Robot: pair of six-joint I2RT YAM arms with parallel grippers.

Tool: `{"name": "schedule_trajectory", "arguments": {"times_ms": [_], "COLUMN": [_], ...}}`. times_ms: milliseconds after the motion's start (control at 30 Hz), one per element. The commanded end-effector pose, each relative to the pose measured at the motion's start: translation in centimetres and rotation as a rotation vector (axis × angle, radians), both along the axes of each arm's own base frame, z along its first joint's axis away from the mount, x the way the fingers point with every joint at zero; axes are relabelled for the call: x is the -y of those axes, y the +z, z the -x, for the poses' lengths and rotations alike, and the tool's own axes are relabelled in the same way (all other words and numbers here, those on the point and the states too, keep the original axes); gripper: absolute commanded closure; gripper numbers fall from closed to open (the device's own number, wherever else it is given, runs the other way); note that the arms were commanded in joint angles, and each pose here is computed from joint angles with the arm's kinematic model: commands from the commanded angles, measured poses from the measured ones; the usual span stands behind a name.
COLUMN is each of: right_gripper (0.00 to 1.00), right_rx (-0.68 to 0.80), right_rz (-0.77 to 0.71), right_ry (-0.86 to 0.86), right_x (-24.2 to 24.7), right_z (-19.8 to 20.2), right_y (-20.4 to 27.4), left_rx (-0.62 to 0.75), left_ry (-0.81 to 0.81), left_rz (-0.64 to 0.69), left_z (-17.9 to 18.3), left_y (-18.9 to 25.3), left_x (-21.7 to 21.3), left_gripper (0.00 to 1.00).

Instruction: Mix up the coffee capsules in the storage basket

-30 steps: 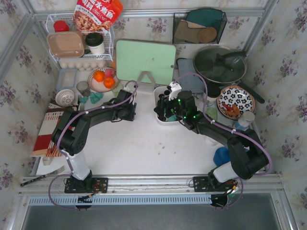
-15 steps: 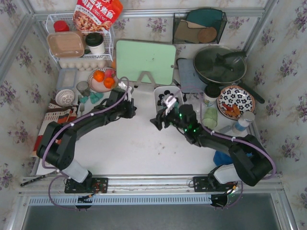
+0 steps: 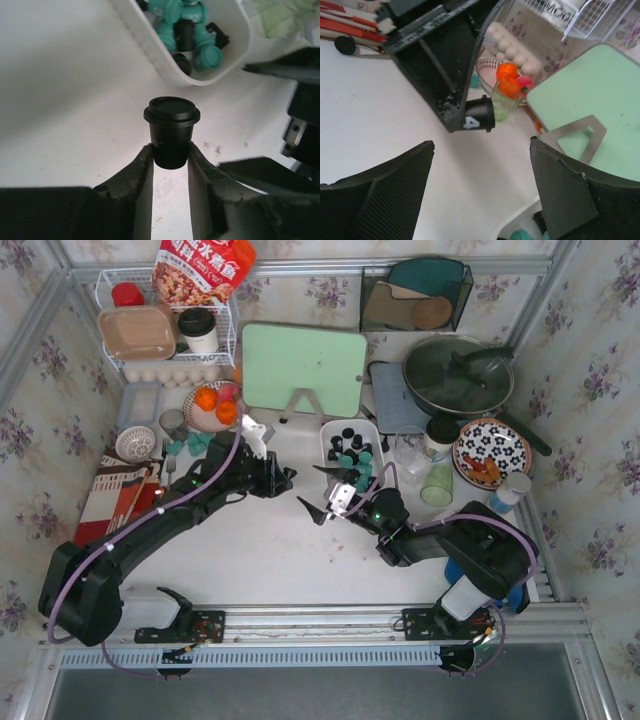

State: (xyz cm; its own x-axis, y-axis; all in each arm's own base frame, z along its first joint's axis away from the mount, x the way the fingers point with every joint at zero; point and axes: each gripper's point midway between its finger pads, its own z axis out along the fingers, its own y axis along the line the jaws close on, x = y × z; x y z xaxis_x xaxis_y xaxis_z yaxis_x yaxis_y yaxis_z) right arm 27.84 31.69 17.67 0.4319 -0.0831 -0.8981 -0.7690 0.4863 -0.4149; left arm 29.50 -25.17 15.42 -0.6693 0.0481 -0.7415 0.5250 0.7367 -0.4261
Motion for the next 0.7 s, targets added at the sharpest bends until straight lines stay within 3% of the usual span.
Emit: {"name": "schedule_trajectory", "arguments": {"times_ms": [0,200,300,400,500,567,667], "right_gripper": [0.15,0.18,0.17,0.18,0.2,0.21,0.25], "right_rx": [0.202,0.235,0.168,-0.021,-0.232,-0.451,-0.716], "right_rz": [-0.116,-0.04,-0.046,0.008,-0.045,-0.109,-0.056], "right_ry": [-0.023,-0.014,0.0,0.053,0.036,-0.016,-0.044], "right_x": [0.4,1.0,1.6,0.9,0.5,0.2,-0.9], "right_z": [0.0,1.0,1.8,2.4,2.1,1.4,1.3], "right_y": [4.4,3.6,3.7,2.7,3.4,3.5,1.7], "left_rx": [0.065,0.202,0.32,0.48,0.663,0.797,0.894], "left_ry": [-0.121,-0.274,-0.331,-0.344,-0.408,-0.433,-0.423], "left_rz": [0.035,-0.019,-0.064,-0.074,-0.058,-0.062,-0.102], "left_z": [2.3,4.5,4.8,4.6,5.2,5.2,4.2], "left_y": [1.6,1.7,1.4,1.4,1.8,2.4,2.8], "left_x": [1.1,0.8,0.5,0.3,0.7,1.0,0.9], "left_gripper": [0.75,0.73,0.72,0.72,0.72,0.72,0.72]}}
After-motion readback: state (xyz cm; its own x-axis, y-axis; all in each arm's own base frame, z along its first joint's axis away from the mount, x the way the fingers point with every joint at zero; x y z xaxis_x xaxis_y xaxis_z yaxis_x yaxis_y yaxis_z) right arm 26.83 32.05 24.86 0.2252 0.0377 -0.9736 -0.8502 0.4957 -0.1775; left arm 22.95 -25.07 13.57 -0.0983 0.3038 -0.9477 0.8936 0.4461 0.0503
